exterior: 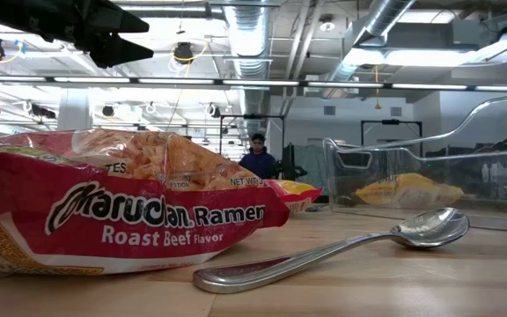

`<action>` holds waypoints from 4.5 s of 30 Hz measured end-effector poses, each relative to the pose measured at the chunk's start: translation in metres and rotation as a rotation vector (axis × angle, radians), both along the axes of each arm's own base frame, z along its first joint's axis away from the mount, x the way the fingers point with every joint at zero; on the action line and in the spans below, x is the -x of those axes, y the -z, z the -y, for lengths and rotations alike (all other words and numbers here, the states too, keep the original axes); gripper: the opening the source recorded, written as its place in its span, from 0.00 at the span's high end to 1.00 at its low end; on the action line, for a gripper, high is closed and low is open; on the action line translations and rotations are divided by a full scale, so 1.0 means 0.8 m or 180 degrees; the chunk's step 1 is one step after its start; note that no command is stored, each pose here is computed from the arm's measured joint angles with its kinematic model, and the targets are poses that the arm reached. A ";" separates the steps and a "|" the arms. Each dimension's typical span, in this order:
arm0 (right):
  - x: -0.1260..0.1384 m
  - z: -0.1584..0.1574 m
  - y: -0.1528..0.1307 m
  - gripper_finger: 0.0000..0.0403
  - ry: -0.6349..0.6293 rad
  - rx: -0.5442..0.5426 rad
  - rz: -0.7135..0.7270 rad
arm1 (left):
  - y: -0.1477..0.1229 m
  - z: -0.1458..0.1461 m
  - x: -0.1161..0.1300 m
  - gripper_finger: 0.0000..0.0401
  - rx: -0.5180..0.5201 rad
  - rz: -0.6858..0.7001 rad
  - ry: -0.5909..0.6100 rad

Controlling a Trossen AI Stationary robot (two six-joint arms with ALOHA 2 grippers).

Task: Pick & Place Food Item
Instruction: Put the golden spice bottle into the blue bin, then put the orange spice pack into the blue bin

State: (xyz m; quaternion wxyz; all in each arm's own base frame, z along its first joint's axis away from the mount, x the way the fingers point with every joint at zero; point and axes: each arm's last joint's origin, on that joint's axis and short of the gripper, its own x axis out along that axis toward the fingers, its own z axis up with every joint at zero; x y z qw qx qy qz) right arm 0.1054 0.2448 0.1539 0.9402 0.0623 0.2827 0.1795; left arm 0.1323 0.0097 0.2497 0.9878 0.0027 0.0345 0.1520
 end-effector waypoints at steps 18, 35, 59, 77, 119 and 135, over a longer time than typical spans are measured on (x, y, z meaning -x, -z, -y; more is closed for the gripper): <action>0.000 -0.001 -0.001 0.14 -0.0010 -0.0033 0.0004 | 0.000 0.000 0.000 0.02 0.0001 -0.0001 0.0008; 0.011 0.005 -0.024 0.10 -0.0121 -0.0128 0.0090 | 0.000 0.000 0.000 0.02 0.0000 -0.0001 -0.0005; 0.014 0.022 -0.054 0.10 -0.0022 -0.0084 0.0369 | 0.000 0.000 0.000 0.02 0.0001 -0.0001 0.0011; -0.007 0.049 -0.087 0.13 0.0039 -0.0036 0.0665 | 0.000 0.000 0.000 0.02 0.0001 -0.0001 0.0007; -0.099 0.119 -0.098 0.93 0.0105 0.0091 0.0717 | 0.000 0.000 0.000 0.02 0.0001 -0.0001 0.0011; -0.118 0.149 -0.094 0.98 0.0468 0.0225 0.0606 | 0.000 0.000 0.000 0.02 0.0000 -0.0001 0.0001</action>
